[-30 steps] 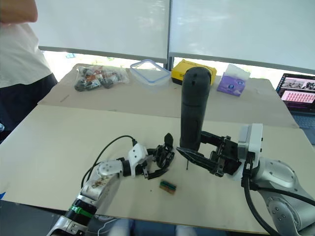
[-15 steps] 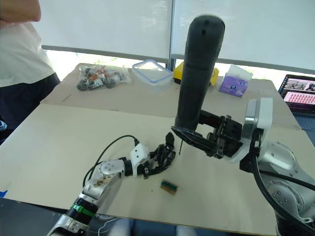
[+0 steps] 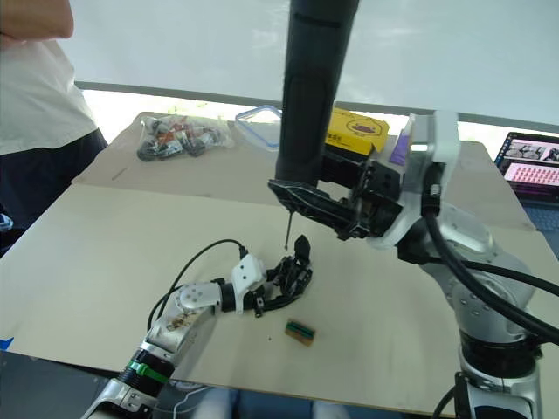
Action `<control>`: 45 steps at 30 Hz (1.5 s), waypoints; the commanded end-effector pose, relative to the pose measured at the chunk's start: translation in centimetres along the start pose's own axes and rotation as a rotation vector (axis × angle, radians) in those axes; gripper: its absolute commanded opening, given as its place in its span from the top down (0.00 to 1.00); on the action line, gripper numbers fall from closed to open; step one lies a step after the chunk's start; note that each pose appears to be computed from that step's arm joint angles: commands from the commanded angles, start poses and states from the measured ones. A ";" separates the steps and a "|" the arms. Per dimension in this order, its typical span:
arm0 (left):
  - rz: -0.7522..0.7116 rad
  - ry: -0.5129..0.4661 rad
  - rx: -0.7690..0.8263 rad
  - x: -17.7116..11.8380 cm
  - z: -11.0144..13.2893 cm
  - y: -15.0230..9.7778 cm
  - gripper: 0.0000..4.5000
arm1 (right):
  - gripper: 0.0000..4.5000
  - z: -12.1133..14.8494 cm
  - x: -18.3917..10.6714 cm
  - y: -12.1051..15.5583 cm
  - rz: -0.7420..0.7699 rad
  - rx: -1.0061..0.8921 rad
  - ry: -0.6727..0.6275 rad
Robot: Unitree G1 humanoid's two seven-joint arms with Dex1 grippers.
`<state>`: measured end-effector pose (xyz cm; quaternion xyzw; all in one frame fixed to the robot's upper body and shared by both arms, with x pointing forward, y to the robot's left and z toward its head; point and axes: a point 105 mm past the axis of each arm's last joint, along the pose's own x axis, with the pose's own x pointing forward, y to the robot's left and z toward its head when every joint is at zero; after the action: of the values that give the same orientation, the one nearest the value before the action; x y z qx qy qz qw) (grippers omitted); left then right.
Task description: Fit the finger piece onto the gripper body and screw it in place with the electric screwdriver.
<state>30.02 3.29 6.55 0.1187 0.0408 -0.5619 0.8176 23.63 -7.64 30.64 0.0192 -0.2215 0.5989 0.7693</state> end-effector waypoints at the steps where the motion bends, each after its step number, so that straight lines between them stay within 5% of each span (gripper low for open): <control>1: -0.047 0.058 -0.049 0.3 -1.7 -1.2 0.49 | 0.57 1.0 0.7 0.3 0.016 -0.039 -0.042; 45: -0.074 0.074 -0.066 0.2 -1.7 -1.6 0.49 | 0.57 -5.1 0.2 0.4 -0.033 -0.011 0.059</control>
<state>29.96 3.44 6.65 0.1121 0.0498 -0.5631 0.8172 25.49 -5.60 24.59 0.0095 -0.1584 0.5869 0.7940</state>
